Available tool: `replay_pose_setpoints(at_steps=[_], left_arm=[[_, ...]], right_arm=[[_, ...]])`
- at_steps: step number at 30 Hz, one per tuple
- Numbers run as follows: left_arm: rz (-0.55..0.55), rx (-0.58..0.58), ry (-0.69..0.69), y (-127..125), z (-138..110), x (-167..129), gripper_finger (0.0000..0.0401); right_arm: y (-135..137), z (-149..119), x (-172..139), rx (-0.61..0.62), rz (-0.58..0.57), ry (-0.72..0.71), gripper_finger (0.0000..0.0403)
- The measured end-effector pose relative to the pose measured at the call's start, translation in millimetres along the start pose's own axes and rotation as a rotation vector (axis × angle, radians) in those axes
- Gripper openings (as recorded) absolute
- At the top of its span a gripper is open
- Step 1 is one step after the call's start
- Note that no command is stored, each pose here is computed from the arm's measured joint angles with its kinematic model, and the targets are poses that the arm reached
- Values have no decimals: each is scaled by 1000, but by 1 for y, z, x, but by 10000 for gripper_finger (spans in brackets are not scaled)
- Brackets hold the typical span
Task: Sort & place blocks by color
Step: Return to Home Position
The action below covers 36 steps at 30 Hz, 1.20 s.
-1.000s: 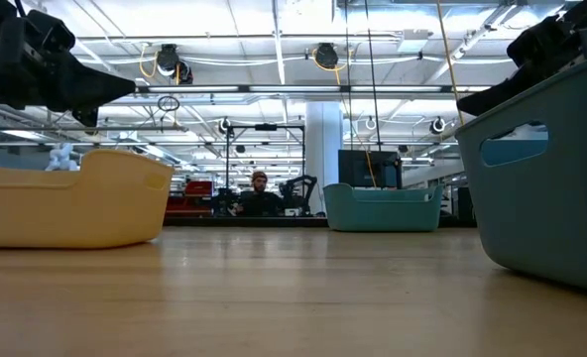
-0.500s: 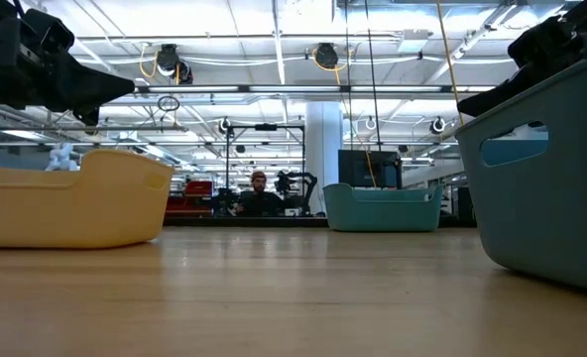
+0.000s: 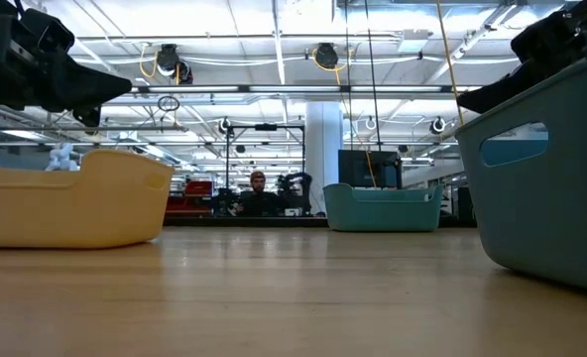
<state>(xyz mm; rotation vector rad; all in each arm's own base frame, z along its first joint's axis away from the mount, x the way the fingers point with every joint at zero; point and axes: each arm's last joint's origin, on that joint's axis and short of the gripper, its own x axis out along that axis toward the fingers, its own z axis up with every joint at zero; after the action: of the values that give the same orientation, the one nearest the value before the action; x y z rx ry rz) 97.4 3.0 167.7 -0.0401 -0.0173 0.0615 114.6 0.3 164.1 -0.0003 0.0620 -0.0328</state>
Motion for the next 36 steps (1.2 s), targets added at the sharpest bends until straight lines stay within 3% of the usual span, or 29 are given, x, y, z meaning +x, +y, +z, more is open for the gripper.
replay_pose_setpoints(at_steps=[24,29,36], left_arm=[[-14,-33,3,0,0,0,13],[-14,32,2,0,0,0,4],[-13,45,2,0,0,0,34]], right_arm=[[0,3,-17,22,28,-70,0],[0,3,-17,39,25,-69,0],[0,3,-17,26,24,-69,0]])
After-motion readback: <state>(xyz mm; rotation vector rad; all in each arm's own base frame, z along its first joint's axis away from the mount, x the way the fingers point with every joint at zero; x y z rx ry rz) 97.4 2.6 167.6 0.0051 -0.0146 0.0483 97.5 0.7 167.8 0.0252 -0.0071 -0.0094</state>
